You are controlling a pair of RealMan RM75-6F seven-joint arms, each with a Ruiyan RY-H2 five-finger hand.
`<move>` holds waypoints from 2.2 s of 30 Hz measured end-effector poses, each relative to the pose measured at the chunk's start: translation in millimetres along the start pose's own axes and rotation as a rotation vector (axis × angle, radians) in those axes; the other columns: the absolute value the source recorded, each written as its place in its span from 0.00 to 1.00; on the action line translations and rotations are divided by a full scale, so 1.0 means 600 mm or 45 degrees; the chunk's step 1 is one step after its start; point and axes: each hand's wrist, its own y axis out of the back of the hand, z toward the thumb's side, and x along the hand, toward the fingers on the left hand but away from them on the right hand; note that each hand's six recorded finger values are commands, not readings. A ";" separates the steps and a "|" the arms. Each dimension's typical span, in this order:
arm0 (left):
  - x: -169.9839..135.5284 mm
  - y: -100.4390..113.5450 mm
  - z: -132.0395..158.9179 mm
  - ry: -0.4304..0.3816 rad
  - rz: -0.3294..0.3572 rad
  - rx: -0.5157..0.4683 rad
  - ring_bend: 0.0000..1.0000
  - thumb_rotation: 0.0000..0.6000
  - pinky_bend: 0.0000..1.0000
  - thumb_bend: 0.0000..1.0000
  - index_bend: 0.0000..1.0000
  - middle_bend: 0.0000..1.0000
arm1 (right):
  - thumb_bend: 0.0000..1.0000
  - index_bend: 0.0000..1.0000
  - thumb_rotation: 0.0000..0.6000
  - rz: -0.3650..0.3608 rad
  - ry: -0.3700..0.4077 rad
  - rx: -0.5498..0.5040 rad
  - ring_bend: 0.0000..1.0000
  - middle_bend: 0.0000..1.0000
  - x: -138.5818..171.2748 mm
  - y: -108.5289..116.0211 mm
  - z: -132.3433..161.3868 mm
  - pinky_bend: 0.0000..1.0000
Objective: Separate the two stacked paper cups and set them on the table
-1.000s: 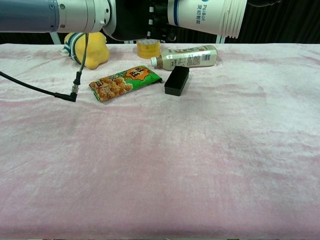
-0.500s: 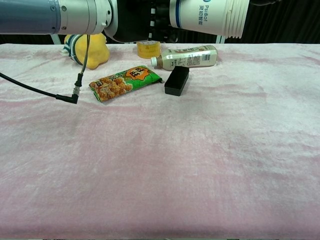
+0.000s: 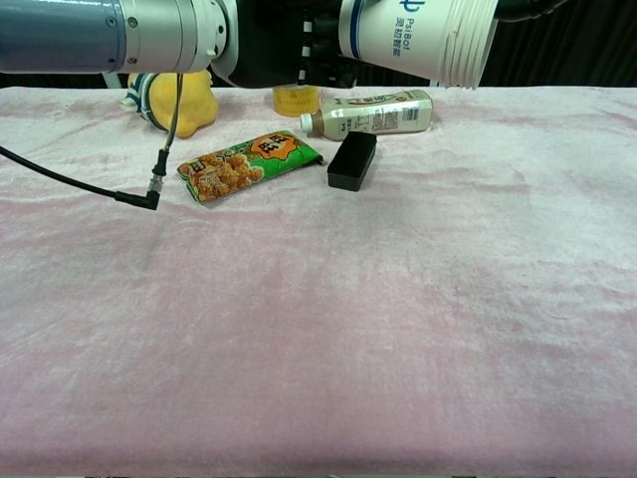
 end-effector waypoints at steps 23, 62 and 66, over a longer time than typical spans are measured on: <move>-0.016 0.043 -0.006 0.010 0.057 -0.034 0.40 1.00 0.60 0.39 0.52 0.50 | 0.31 0.72 1.00 -0.011 -0.046 -0.017 0.12 0.02 0.030 0.022 -0.029 0.20; -0.131 0.145 -0.089 0.528 0.140 2.173 0.35 1.00 0.60 0.39 0.47 0.44 | 0.32 0.73 1.00 0.913 -0.526 0.076 0.11 0.00 0.066 -0.049 -0.141 0.20; -0.128 0.140 -0.109 0.547 0.133 2.180 0.34 1.00 0.60 0.37 0.47 0.43 | 0.32 0.73 1.00 0.896 -0.526 0.107 0.11 0.00 0.057 -0.062 -0.143 0.20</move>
